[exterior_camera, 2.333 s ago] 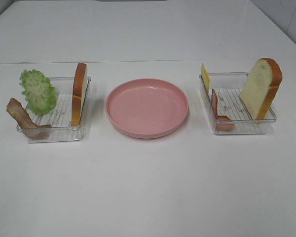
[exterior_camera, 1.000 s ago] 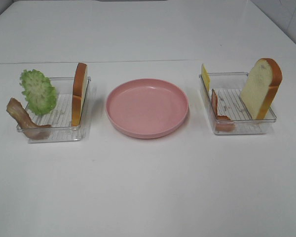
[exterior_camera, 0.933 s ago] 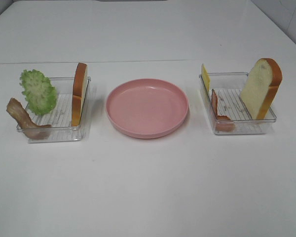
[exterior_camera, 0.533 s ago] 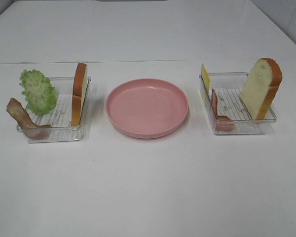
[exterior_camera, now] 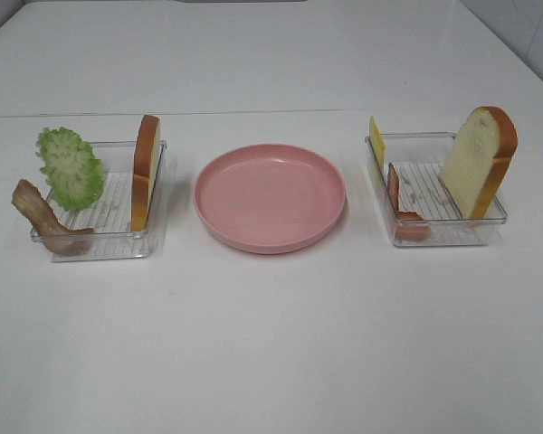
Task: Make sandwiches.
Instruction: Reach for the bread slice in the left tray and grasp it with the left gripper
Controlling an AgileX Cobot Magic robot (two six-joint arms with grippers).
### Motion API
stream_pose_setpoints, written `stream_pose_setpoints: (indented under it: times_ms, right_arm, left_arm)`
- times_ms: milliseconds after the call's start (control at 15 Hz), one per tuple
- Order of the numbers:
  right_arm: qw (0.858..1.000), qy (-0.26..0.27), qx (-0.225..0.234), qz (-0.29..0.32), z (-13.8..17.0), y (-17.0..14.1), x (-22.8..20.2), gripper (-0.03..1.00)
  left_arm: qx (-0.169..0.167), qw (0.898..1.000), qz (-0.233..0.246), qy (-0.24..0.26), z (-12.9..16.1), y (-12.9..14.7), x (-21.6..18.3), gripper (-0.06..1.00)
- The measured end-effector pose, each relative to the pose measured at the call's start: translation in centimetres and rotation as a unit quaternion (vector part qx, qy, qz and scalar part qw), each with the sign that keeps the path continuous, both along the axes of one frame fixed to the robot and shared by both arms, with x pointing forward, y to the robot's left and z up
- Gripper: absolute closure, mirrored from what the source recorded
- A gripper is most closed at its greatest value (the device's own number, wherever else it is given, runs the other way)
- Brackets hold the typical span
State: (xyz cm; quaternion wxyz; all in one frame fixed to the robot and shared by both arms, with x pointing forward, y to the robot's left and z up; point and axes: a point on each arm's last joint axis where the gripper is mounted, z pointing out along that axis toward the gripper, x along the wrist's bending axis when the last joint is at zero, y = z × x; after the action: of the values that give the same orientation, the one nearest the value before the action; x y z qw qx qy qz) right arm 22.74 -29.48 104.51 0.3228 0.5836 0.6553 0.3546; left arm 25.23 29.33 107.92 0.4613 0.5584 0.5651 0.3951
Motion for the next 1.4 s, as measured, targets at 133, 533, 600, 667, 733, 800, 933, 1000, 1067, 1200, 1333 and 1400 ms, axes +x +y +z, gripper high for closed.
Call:
stream_pose_setpoints:
  times_ms: [133,533,600,667,733,800,933,1000,1067,1200,1333,1400]
  right_arm:
    - [1.0,0.0,0.0,0.0,0.0,0.0,0.0,0.12]
    - [1.0,0.0,0.0,0.0,0.0,0.0,0.0,0.12]
    - [1.0,0.0,0.0,0.0,0.0,0.0,0.0,0.12]
    - [1.0,0.0,0.0,0.0,0.0,0.0,0.0,0.12]
    - [1.0,0.0,0.0,0.0,0.0,0.0,0.0,0.12]
    - [1.0,0.0,0.0,0.0,0.0,0.0,0.0,0.12]
    - [1.0,0.0,0.0,0.0,0.0,0.0,0.0,0.12]
    - [1.0,0.0,0.0,0.0,0.0,0.0,0.0,0.12]
    - [1.0,0.0,0.0,0.0,0.0,0.0,0.0,0.12]
    - [1.0,0.0,0.0,0.0,0.0,0.0,0.0,0.12]
    - [1.0,0.0,0.0,0.0,0.0,0.0,0.0,0.12]
    - [1.0,0.0,0.0,0.0,0.0,0.0,0.0,0.12]
  left_arm:
    - [-0.01,0.999,0.008,-0.03,1.2,0.1,2.1,0.29]
    - [-0.073,0.991,0.01,0.113,1.8,0.0,12.8,0.29]
    - [-0.078,0.985,0.011,0.152,2.0,0.0,16.1,0.29]
    - [-0.086,0.981,0.009,0.171,2.4,0.0,17.9,0.29]
    - [-0.092,0.978,0.007,0.186,2.5,-0.1,19.1,0.29]
    - [-0.107,0.969,0.002,0.222,2.4,-0.3,21.4,0.29]
    - [-0.138,0.936,-0.026,0.323,2.2,-1.0,27.0,0.29]
    - [-0.145,0.921,-0.042,0.36,2.1,-1.6,28.6,0.29]
    - [-0.146,0.915,-0.048,0.373,2.1,-1.9,29.3,0.29]
    - [-0.143,0.892,-0.073,0.422,1.7,-4.0,32.2,0.29]
    - [-0.123,0.887,-0.086,0.436,1.8,-5.9,33.9,0.29]
    - [-0.094,0.882,-0.081,0.455,1.2,-7.7,35.8,0.29]
